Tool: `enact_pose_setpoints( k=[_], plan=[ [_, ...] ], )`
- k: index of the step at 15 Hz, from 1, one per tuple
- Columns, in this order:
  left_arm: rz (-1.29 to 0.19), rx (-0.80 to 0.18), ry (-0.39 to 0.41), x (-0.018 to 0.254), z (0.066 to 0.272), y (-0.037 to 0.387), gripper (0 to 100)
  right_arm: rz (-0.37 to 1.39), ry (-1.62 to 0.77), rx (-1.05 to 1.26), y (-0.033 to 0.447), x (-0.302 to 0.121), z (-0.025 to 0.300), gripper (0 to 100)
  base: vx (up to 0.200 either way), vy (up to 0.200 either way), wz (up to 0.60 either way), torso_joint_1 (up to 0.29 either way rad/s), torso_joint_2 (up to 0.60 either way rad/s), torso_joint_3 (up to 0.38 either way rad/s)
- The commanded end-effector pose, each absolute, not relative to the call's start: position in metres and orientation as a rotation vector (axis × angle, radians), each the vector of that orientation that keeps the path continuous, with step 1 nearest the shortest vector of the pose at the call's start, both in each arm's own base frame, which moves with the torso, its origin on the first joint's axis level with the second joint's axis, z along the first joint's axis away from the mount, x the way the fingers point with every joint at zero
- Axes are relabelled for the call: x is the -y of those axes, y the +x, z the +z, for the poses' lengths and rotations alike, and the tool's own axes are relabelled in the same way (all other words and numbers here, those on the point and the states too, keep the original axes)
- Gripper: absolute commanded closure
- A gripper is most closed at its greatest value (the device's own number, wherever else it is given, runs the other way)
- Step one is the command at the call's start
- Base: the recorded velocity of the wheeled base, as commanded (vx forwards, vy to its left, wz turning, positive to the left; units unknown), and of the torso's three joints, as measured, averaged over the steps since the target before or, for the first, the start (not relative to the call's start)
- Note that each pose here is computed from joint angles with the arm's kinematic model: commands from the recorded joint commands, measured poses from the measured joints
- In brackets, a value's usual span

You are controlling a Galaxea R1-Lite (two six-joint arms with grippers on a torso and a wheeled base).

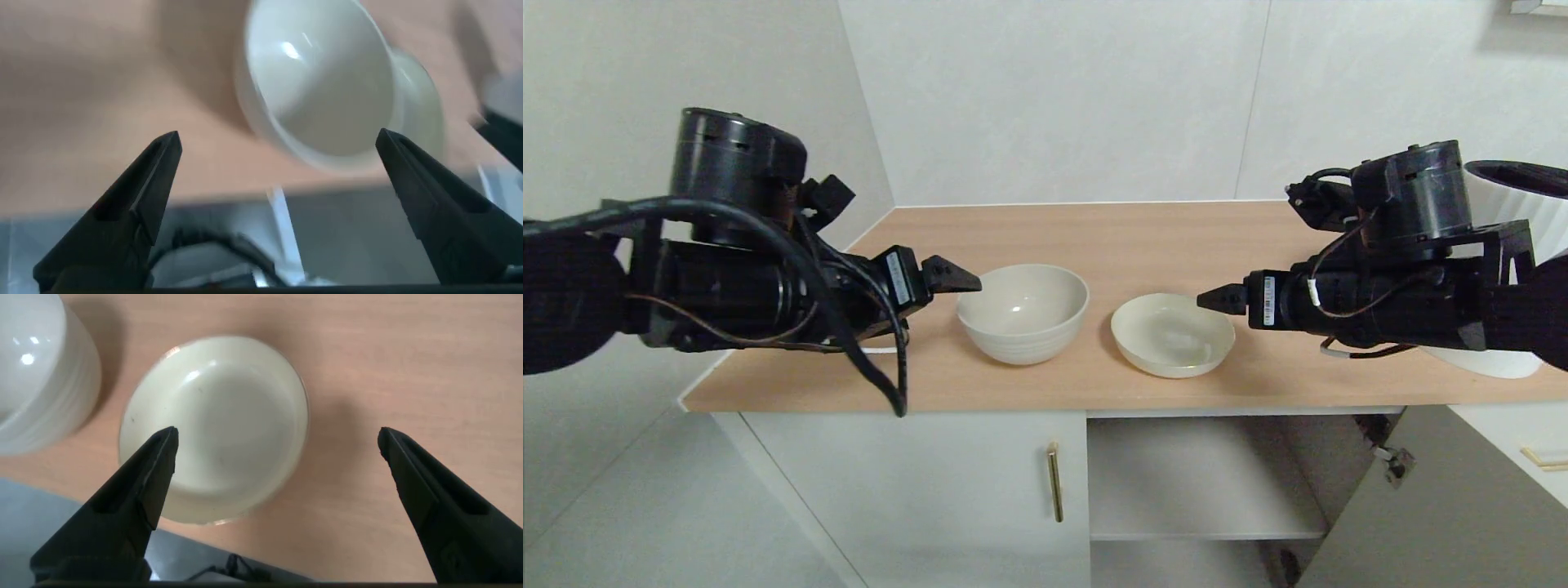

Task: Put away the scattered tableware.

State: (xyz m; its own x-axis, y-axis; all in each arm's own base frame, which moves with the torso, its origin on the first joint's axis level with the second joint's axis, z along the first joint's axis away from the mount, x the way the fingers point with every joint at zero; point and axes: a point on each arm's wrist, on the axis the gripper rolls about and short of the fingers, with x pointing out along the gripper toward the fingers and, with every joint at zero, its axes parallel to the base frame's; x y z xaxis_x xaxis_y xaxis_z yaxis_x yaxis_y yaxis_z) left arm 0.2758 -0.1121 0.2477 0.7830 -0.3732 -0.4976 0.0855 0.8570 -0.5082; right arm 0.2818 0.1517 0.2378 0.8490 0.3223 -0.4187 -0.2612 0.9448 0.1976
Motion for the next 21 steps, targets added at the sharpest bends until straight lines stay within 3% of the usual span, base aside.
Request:
enact_pose_setpoints(
  k=[1, 6, 14, 15, 21],
  plan=[
    [-0.212, -0.664, -0.479, 0.131, 0.221, 0.298, 0, 0.309, 0.137, -0.461, 0.282, -0.152, 0.237, 0, 0.0, 0.0, 0.0, 0.0, 0.0, 0.0],
    [-0.197, -0.625, -0.542, 0.138, 0.214, 0.31, 0, 0.304, 0.136, -0.462, 0.281, -0.151, 0.237, 0, 0.0, 0.0, 0.0, 0.0, 0.0, 0.0],
    [-0.173, -0.626, -0.536, 0.138, 0.21, 0.313, 0, 0.302, 0.135, -0.463, 0.28, -0.151, 0.237, 0, 0.0, 0.0, 0.0, 0.0, 0.0, 0.0],
    [-0.174, -0.625, -0.536, 0.138, 0.211, 0.313, 100, 0.302, 0.134, -0.464, 0.28, -0.151, 0.237, 0, 0.0, 0.0, 0.0, 0.0, 0.0, 0.0],
    [-0.179, -0.617, -0.538, 0.138, 0.214, 0.311, 100, 0.302, 0.134, -0.466, 0.28, -0.151, 0.237, 0, 0.0, 0.0, 0.0, 0.0, 0.0, 0.0]
  ],
)
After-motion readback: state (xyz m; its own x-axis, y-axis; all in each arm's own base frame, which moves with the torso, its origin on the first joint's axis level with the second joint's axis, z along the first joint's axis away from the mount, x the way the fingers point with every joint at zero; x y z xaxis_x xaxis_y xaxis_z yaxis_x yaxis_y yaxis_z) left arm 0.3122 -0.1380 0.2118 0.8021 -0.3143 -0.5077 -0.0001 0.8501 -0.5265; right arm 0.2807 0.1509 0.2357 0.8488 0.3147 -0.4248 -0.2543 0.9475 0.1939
